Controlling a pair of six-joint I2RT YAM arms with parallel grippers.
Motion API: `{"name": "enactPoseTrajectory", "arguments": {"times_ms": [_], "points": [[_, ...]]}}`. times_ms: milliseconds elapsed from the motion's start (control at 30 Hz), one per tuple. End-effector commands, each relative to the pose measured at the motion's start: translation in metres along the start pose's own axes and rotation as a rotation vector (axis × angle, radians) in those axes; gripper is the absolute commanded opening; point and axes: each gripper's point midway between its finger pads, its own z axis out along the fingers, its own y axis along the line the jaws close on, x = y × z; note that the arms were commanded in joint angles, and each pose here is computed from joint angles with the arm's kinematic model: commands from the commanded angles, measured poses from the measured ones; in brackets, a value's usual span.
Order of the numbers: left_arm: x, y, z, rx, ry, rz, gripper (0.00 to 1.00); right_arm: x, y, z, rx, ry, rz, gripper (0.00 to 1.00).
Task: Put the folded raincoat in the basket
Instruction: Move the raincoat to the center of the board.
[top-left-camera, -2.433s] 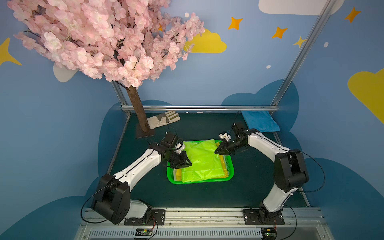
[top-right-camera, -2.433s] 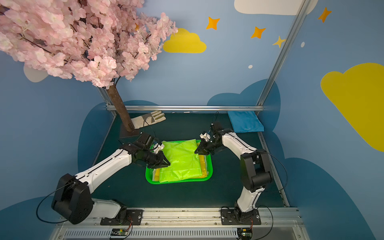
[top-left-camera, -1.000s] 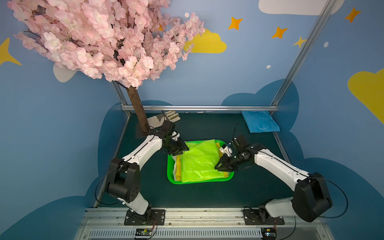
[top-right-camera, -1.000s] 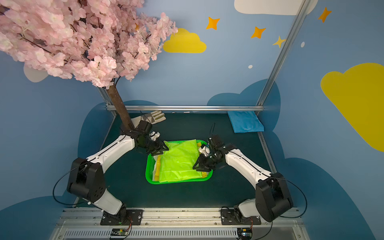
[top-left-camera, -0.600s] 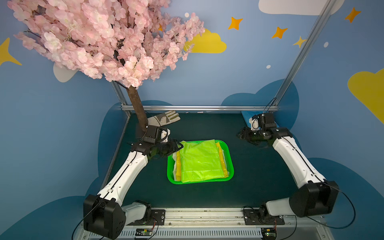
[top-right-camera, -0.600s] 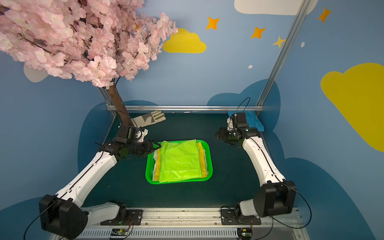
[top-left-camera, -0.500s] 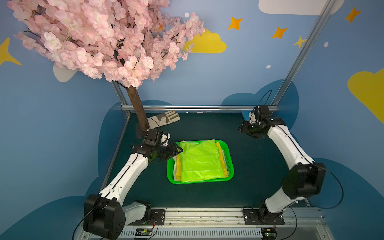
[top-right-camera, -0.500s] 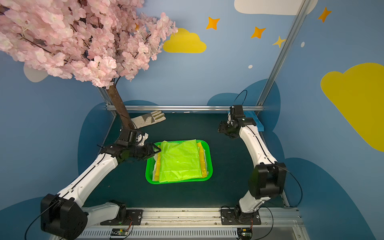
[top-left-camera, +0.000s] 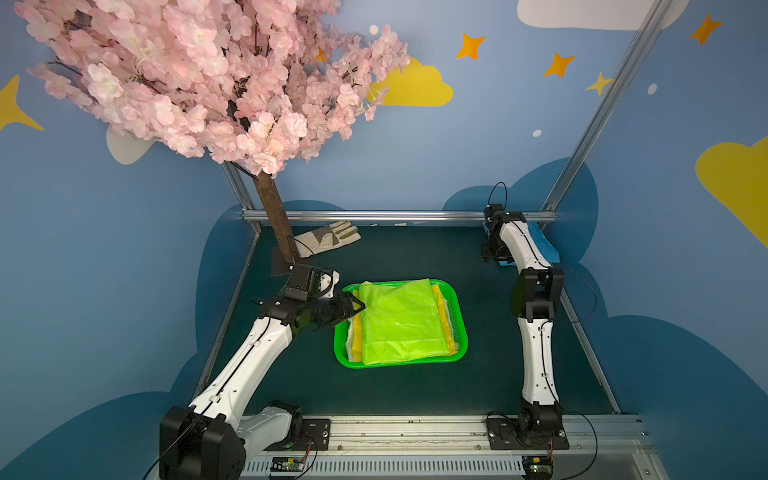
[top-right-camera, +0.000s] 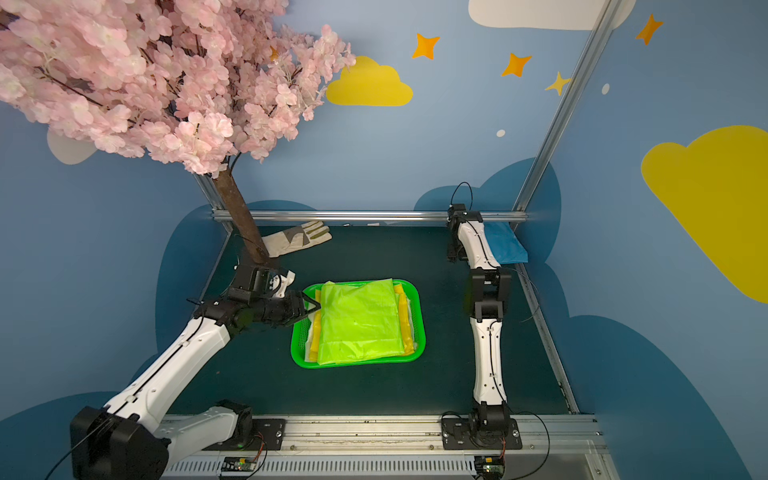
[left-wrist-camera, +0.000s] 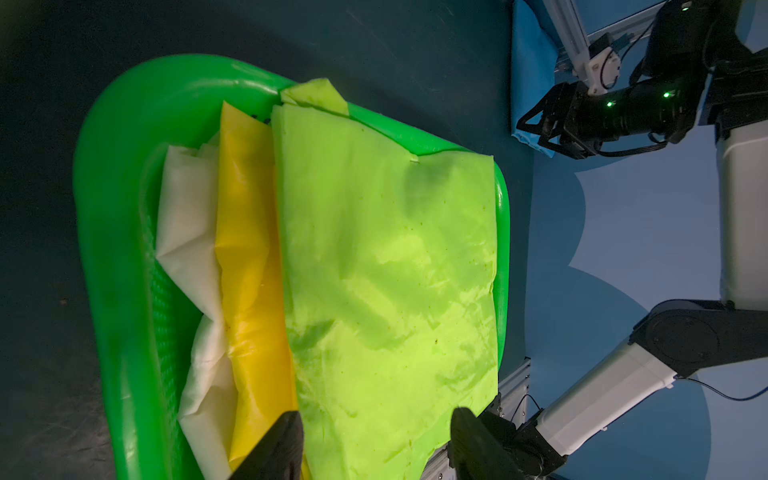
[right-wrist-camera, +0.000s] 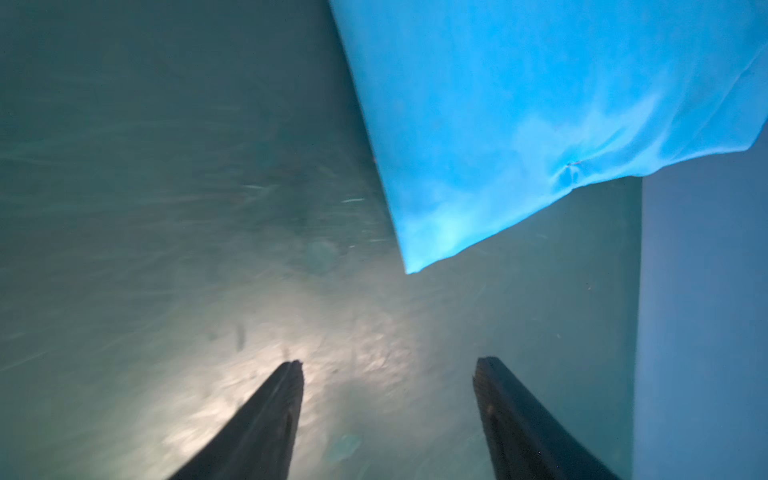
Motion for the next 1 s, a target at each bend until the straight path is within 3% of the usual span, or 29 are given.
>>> {"name": "enactPoseTrajectory", "arguments": {"times_ms": [0, 267, 400, 600, 700, 900, 967], "points": [[0.006, 0.001, -0.002, 0.003, 0.016, 0.018, 0.60, -0.001, -0.017, 0.004, 0.074, 0.006, -0.042, 0.71], [0.009, 0.003, 0.000, -0.001, 0.037, 0.015, 0.59, -0.012, -0.011, 0.032, 0.074, -0.023, -0.079, 0.67], [0.010, 0.005, 0.002, -0.004, 0.046, 0.011, 0.57, -0.016, -0.006, 0.040, 0.064, -0.035, -0.087, 0.59], [0.010, 0.007, 0.004, -0.011, 0.053, 0.005, 0.56, -0.020, -0.005, 0.040, 0.047, -0.049, -0.087, 0.27], [0.010, 0.015, 0.005, -0.047, 0.045, -0.010, 0.56, -0.021, -0.008, 0.038, 0.046, -0.057, -0.079, 0.16], [0.013, 0.017, 0.006, -0.053, 0.053, -0.015, 0.56, -0.023, -0.012, 0.039, 0.030, -0.060, -0.056, 0.00], [0.012, 0.017, 0.005, -0.055, 0.050, -0.015, 0.56, -0.021, -0.011, 0.037, 0.017, -0.054, -0.055, 0.00]]}}
